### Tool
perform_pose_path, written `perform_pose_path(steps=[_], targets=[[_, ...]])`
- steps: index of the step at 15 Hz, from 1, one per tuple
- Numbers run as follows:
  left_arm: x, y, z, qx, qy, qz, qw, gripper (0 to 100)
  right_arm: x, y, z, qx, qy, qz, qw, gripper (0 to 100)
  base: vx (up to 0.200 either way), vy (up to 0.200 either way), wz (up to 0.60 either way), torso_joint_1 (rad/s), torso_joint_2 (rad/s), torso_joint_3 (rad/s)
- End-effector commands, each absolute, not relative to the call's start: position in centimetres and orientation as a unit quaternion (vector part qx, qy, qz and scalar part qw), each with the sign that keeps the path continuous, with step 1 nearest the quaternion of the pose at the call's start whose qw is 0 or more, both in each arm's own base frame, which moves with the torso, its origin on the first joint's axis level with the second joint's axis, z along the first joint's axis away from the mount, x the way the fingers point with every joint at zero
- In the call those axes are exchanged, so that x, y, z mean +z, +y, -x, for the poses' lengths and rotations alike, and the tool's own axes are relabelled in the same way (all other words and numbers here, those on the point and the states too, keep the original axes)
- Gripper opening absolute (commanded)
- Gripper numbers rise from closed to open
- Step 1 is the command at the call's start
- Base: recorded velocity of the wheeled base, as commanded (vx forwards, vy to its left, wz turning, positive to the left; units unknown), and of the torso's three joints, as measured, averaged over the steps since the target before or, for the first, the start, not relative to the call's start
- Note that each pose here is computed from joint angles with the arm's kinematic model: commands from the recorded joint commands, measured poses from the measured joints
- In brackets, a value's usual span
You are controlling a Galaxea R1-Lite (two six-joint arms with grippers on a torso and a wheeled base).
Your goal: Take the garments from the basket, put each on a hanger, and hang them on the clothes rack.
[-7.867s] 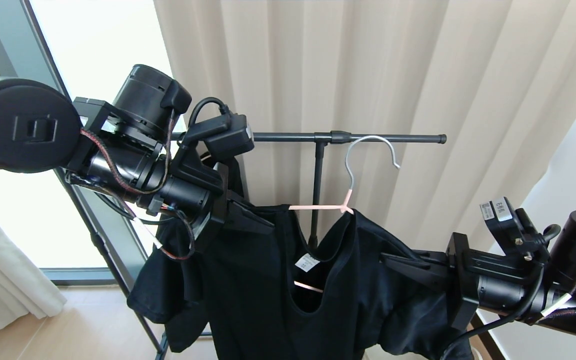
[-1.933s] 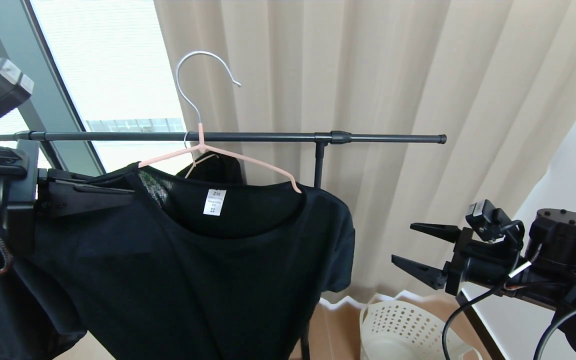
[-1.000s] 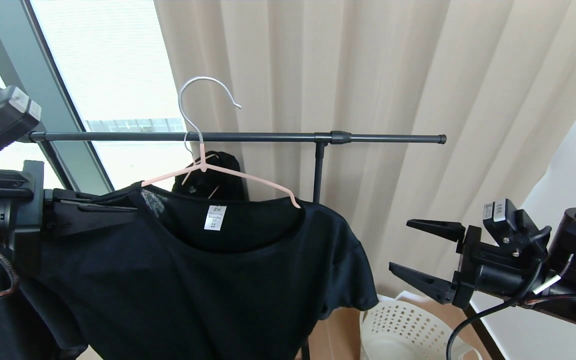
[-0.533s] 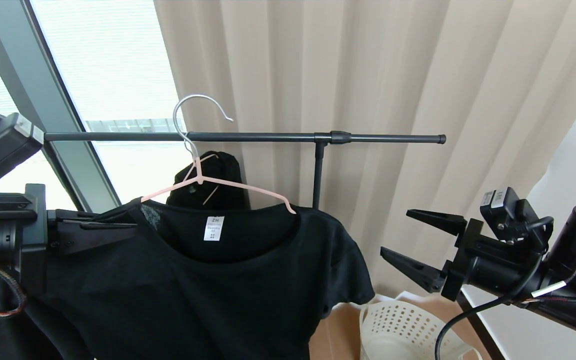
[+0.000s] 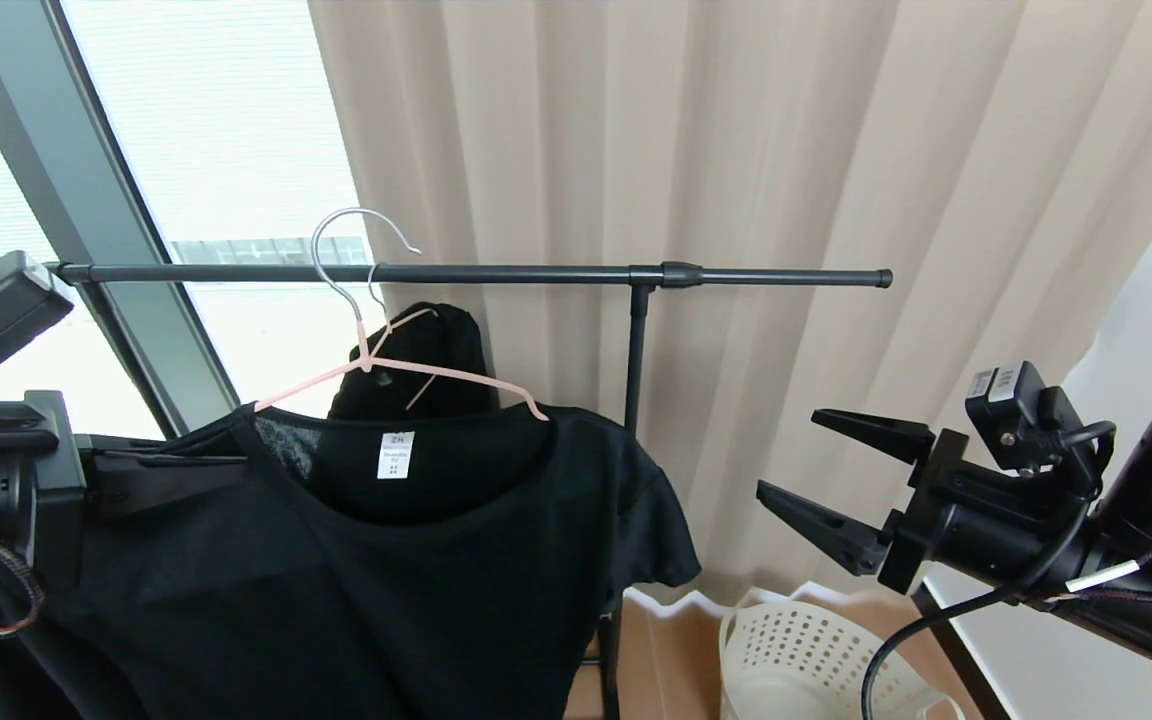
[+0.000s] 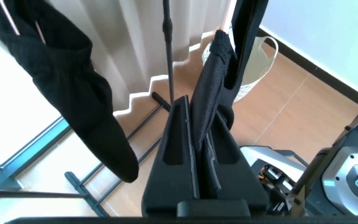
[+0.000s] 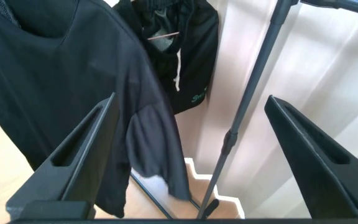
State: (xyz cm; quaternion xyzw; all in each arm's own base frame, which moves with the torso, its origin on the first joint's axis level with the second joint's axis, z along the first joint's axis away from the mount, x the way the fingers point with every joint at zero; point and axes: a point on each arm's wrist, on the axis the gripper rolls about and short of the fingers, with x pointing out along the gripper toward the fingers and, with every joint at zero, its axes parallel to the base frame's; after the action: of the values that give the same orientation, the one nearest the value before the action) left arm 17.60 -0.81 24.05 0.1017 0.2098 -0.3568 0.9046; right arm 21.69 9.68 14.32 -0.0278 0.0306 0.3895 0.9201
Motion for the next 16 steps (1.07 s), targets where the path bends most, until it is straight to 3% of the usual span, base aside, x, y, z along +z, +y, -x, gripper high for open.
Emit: perform_pose_path(steps=[1,6,16], targets=[[23.6,-0.6,-18.5,-0.334,0.225,-0.106,0.909,0,14.3,9.7,-21.7,0.390,0.031,0.028,0.920,100,0.000,0.000,0.00,0.000,0.00,0.000],[23.0,-1.6,-20.9,-0.283,0.243,-0.072,0.925,0,14.1,9.7,-21.9,0.389,0.035,0.028,0.920,100,0.000,0.000,0.00,0.000,0.00,0.000],[21.8,-5.5,-23.9,-0.207,0.259,-0.079,0.940,0,14.1,9.7,-22.0,0.386,0.034,0.029,0.921,100,0.000,0.000,0.00,0.000,0.00,0.000]])
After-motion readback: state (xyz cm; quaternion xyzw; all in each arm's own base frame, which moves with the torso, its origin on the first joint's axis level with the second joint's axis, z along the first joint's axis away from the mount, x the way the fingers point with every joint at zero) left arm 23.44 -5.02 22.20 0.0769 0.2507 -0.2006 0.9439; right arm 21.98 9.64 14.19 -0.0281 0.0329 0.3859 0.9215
